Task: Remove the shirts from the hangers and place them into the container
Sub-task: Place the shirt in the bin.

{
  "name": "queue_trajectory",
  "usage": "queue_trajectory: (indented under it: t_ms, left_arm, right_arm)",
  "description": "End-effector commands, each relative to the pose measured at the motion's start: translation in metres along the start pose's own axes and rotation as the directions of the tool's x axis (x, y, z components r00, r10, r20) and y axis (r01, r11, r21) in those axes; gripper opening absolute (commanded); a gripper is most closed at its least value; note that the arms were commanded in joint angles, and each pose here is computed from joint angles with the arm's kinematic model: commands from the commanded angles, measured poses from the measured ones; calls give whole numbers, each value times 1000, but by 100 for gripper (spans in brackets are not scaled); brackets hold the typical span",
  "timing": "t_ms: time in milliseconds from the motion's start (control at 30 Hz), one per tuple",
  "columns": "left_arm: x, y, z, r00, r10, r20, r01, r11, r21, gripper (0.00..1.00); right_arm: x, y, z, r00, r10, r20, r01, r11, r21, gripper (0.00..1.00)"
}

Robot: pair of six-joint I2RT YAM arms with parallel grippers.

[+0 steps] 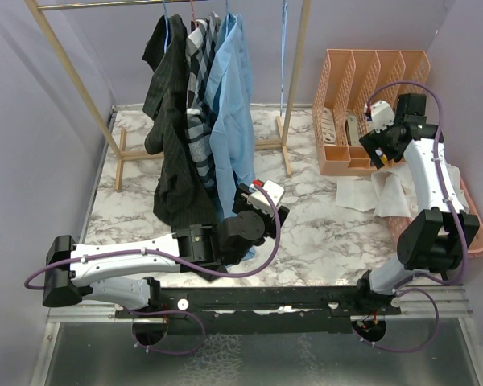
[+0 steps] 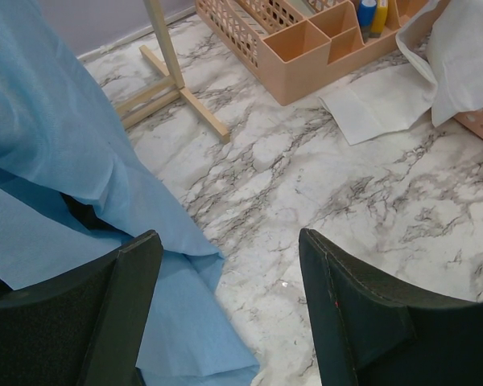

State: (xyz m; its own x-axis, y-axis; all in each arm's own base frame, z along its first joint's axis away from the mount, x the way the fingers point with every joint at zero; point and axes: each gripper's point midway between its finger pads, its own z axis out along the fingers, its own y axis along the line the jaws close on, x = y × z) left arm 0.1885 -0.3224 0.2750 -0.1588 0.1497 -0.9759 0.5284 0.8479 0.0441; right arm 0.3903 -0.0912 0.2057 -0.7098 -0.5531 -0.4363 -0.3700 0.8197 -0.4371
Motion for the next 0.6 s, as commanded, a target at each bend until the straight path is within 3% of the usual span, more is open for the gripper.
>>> queue_trajectory:
  t_ms: [0, 567]
  left_arm:
    - [-3, -4, -2, 999, -36, 13, 36, 999, 19, 71]
    - [20, 0, -5, 999, -34, 25, 33, 998, 45, 71]
  right_arm:
    - [-5, -27, 3, 1000, -20, 0, 20, 993, 118, 95]
    - [19, -12, 30, 988, -77, -133, 82, 996, 31, 94]
